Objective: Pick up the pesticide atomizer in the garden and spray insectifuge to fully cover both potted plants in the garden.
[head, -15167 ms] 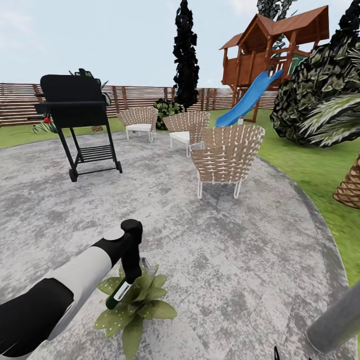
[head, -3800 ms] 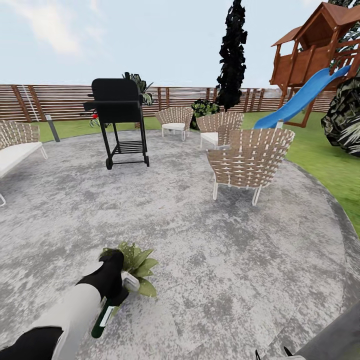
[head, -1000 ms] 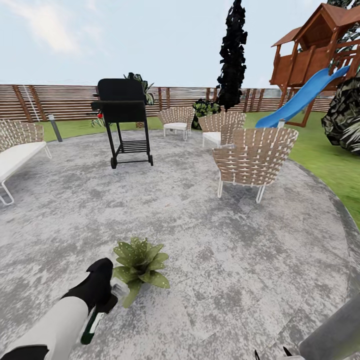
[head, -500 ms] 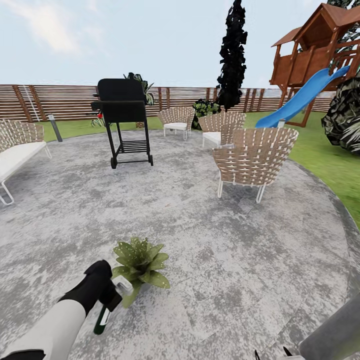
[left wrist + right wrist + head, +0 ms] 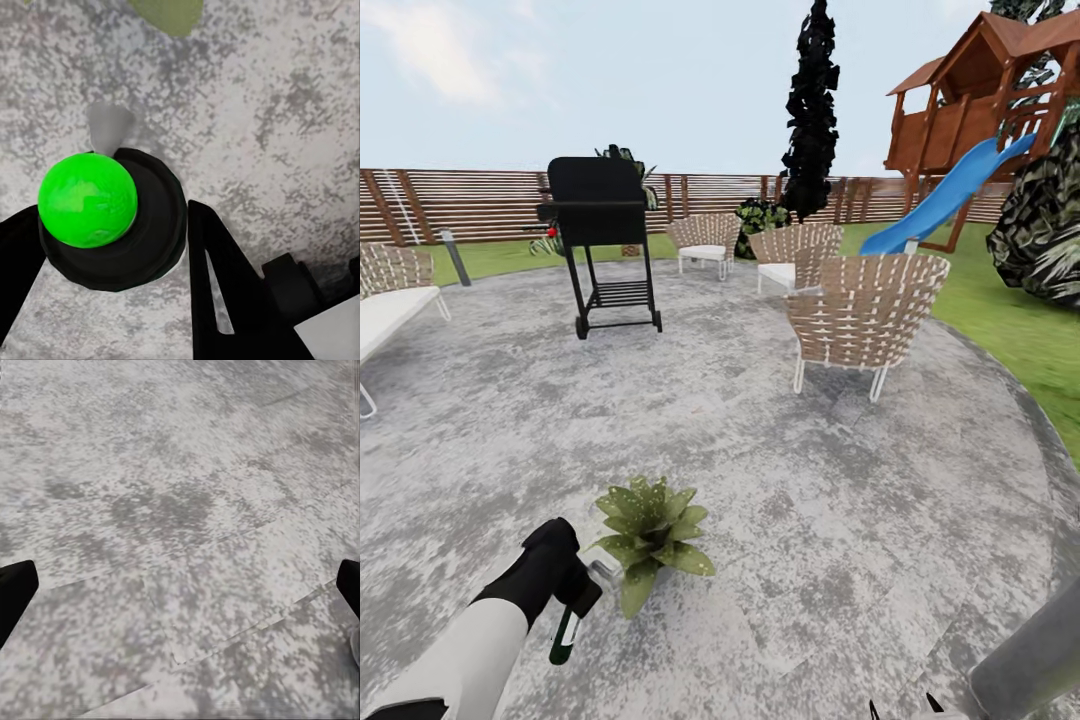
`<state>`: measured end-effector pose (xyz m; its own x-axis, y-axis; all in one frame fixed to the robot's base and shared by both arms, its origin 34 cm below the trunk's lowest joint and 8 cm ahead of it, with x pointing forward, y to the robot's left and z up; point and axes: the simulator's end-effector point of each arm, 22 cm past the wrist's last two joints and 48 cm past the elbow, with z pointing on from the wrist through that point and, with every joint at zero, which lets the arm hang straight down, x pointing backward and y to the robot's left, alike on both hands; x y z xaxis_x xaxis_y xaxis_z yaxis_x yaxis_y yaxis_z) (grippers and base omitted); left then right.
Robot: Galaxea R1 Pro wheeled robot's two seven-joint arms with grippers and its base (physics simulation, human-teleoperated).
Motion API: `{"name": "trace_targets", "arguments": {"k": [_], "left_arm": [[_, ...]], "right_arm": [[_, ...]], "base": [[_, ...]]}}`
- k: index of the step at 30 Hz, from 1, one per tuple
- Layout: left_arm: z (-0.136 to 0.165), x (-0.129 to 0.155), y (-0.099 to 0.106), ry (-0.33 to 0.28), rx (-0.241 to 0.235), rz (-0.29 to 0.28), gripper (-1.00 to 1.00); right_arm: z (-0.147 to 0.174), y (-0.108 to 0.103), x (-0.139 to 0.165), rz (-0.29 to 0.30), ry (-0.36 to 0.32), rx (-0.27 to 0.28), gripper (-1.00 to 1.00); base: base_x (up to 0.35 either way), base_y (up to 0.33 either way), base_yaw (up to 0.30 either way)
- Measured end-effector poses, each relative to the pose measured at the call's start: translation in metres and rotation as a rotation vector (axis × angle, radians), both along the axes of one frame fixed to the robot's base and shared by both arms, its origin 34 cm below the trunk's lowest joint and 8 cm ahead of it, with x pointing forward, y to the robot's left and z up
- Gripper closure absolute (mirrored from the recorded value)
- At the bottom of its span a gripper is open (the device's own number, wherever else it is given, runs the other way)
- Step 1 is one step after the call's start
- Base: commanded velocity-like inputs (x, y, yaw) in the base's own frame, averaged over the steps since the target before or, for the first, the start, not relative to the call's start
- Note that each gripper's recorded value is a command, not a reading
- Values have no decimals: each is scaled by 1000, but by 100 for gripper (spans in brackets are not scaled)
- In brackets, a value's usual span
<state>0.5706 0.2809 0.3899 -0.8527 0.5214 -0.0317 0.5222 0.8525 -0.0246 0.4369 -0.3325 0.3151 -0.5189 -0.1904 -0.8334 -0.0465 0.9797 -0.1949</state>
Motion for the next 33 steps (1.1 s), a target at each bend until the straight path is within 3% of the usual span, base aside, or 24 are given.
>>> {"name": "trace_targets", "arguments": {"k": [3,13,18,24,27,33], "left_arm": [[1,2,0,-7,2,-5,100],[-19,-31,-4,45,8,-33,100],[-21,-18,-15,-28,-52,-145,100],[-20,-15,-16,-42,-53,-160,100],[-22,-18,-9,-33,-44,-154,100],[-24,-25,26,-19,-1,-132,100]], "right_arm": [[0,0,0,-1,0,0,-100],[0,-1,0,-4,-1,0,-100],[0,-1,0,-4,-1,-1,-100],[0,-1,0,-4,-1,0,-100],[0,-1,0,-4,-1,-1,-100],[0,-1,0,-4,-1,-1,-100]], "base": [[2,112,-24],[-6,2,-1],[-172,-191,0],[-33,-34,-4],[-1,-1,-211],[0,0,-275]]}}
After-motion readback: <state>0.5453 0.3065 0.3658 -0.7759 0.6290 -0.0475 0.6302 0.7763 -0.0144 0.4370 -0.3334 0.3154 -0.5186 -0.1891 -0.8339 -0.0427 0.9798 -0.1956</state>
